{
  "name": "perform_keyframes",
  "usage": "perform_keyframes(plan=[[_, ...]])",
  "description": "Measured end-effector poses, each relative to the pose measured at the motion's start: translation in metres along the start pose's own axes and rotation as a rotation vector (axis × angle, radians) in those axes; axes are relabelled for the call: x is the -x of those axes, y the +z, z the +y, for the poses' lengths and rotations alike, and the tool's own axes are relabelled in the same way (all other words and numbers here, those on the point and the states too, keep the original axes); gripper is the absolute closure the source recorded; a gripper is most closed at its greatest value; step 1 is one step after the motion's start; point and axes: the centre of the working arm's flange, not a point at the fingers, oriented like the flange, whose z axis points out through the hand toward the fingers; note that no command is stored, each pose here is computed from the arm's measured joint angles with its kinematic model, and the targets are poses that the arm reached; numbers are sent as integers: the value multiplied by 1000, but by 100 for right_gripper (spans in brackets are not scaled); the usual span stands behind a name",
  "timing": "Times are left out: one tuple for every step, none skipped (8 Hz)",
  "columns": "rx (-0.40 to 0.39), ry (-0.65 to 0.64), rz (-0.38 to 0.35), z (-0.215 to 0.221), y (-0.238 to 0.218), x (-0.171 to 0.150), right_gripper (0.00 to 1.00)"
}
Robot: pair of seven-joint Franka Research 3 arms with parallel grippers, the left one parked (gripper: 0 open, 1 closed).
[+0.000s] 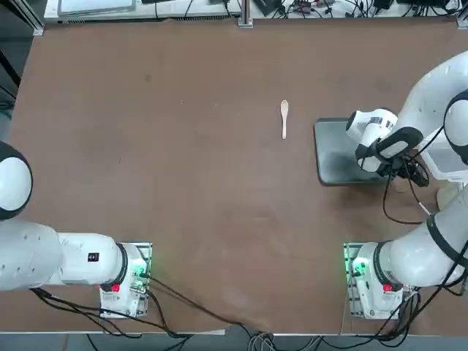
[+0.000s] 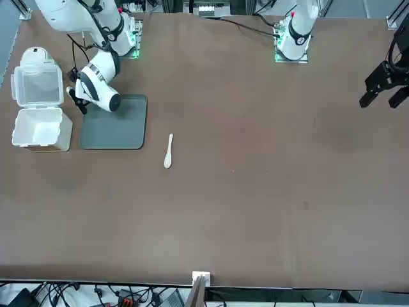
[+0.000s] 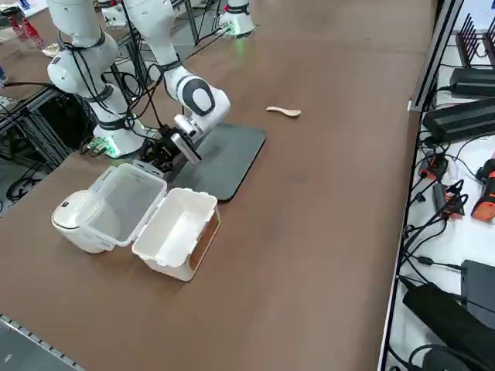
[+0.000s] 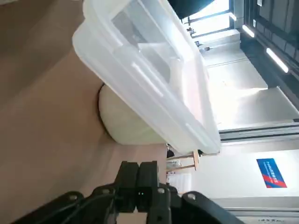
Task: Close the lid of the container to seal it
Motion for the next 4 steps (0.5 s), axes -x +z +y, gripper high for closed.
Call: perform_keyframes(plan=[[11,-2,9,1,2,-1,99],[22,-3,22,2,4,-2,99],[31,-5,37,3,6,-4,99],[44,-6,56,5,8,-7,99]])
